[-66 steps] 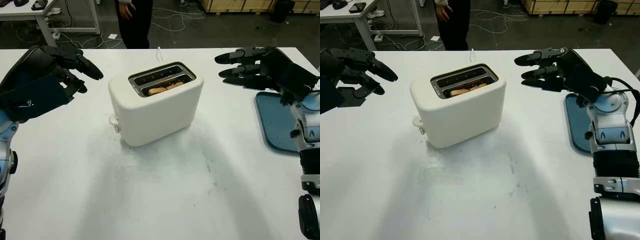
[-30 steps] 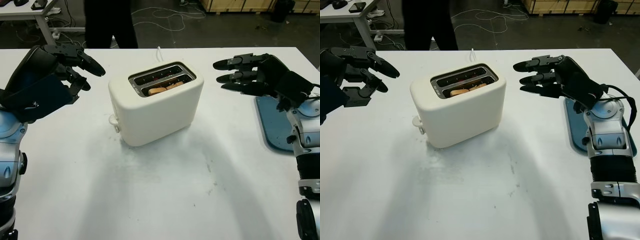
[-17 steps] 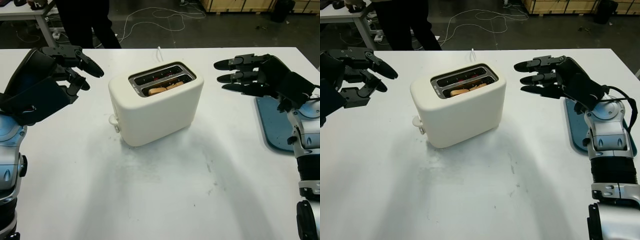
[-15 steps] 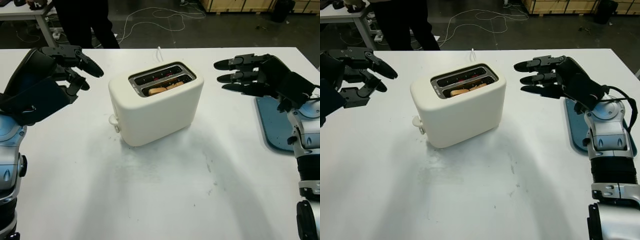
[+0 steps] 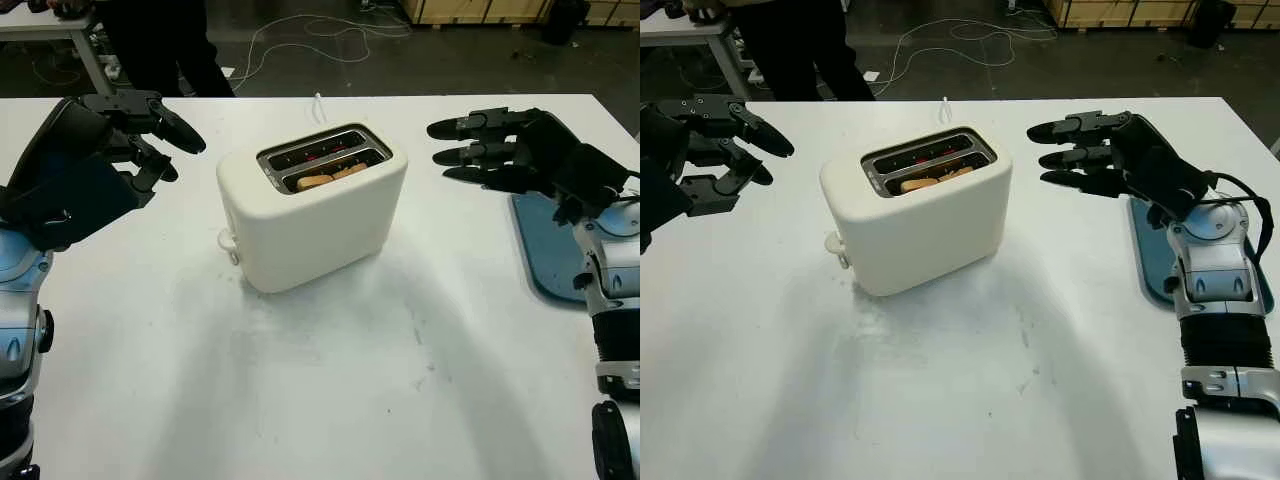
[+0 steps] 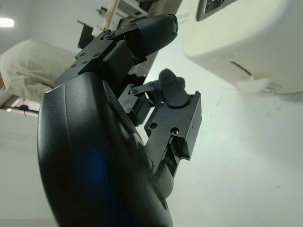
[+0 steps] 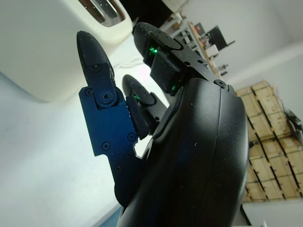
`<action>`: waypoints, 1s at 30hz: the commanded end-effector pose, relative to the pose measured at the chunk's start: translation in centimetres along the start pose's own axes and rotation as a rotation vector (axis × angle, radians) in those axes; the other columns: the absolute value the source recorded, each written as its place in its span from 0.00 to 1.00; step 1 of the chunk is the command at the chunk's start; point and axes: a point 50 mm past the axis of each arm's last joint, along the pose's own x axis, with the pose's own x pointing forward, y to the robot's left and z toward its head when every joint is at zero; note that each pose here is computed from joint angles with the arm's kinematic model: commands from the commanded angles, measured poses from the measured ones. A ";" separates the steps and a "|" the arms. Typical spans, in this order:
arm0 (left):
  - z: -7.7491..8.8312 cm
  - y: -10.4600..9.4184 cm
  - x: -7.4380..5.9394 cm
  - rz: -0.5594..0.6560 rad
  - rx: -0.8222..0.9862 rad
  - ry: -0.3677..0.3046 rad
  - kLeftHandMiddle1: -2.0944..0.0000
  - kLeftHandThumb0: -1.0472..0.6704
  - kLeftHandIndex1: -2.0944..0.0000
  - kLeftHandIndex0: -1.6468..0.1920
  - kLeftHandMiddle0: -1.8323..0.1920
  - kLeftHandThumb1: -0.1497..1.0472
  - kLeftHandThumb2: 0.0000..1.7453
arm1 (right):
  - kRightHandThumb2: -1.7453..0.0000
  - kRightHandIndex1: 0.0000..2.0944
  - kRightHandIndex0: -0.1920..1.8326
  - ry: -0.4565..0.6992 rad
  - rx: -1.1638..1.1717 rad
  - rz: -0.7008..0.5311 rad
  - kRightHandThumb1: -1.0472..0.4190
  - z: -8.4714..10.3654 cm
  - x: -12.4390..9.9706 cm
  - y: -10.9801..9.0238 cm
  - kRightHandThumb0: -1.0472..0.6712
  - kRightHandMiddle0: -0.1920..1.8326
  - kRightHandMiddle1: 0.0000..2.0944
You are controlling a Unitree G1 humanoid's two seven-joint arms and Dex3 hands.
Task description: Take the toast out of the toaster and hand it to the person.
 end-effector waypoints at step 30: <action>-0.2 -0.4 0.2 -0.010 -0.001 -0.001 0.41 0.79 0.52 0.52 0.55 0.69 0.39 | 1.00 0.00 0.53 0.016 0.004 -0.010 0.15 0.0 -0.3 0.0 0.28 0.49 0.00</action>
